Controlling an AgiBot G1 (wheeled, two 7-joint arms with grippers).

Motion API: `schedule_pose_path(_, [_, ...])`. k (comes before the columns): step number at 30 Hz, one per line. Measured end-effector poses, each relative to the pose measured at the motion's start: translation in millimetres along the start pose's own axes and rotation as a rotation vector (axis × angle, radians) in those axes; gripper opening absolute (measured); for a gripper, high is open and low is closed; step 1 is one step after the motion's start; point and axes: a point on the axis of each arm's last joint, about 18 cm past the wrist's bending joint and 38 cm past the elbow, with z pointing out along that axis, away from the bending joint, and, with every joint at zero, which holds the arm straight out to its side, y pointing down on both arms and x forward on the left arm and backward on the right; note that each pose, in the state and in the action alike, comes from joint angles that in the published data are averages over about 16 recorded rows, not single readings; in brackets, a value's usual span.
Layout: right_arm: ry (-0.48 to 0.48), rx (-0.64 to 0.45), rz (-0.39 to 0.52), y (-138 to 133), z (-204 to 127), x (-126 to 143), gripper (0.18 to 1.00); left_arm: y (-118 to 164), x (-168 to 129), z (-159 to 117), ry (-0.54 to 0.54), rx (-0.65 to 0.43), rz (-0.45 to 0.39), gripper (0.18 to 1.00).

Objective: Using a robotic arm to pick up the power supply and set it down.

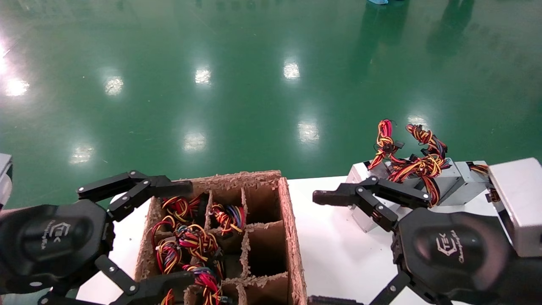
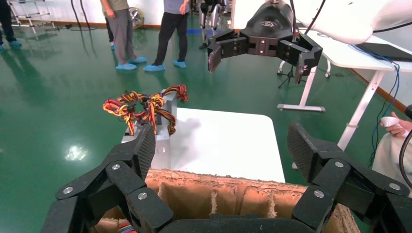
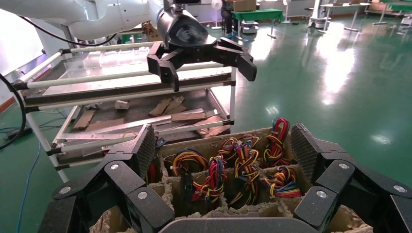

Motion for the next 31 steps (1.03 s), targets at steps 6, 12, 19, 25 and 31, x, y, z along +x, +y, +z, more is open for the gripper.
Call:
schedule_pose_path(6, [0.007,0.002,0.002,-0.1,0.1,1.2,1.001,0.0,0.0,0.0,0.000,0.000,0.000,0.975])
schedule_pose_path(12, [0.014,0.003,0.004,0.1,0.3,2.6,1.001,0.0,0.0,0.0,0.000,0.000,0.000,0.996])
schedule_pose_path(19, [0.019,0.002,0.005,0.4,0.4,3.5,1.001,0.0,0.0,0.0,0.000,0.000,0.000,1.000])
schedule_pose_path(25, [0.022,0.002,0.006,0.6,0.6,3.9,1.001,0.0,0.0,0.0,0.000,0.000,0.000,1.000])
schedule_pose_path(31, [0.023,0.002,0.007,0.7,0.6,4.1,1.001,0.0,0.0,0.0,0.000,0.000,0.000,1.000])
